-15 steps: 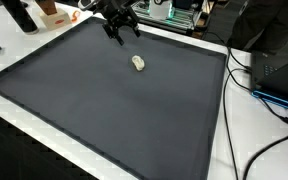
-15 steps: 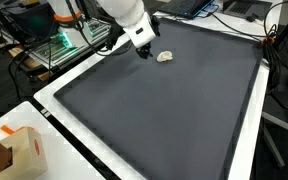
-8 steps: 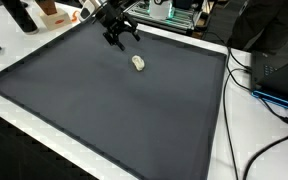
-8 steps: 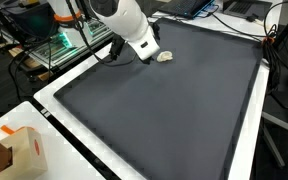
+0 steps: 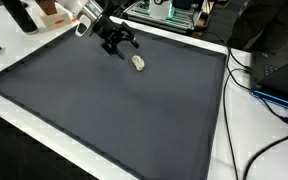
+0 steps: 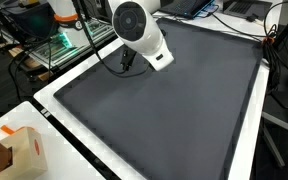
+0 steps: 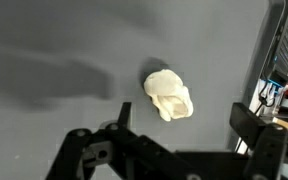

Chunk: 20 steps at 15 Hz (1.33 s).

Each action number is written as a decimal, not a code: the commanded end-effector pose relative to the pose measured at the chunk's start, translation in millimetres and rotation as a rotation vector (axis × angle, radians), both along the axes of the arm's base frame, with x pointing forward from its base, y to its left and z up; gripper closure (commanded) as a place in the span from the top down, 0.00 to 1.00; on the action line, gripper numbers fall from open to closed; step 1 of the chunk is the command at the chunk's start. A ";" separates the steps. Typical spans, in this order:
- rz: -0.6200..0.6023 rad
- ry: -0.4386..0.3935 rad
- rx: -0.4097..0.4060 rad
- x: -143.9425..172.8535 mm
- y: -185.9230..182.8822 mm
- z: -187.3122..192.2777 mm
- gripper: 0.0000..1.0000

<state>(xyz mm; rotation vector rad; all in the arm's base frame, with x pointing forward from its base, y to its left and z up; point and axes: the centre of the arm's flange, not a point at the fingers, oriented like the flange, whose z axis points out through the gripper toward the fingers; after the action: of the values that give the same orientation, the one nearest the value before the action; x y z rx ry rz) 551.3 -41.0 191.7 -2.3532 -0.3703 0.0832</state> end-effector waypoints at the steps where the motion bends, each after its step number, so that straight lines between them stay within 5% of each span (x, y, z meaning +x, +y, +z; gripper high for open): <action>1: 0.109 0.016 -0.001 27.7 1.5 -11.6 1.00; 20: 0.539 -0.116 -0.069 61.0 62.6 1.9 1.00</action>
<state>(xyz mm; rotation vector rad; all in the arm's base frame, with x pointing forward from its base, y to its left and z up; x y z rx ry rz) 611.8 17.2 193.2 -2.2919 -0.9823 0.2007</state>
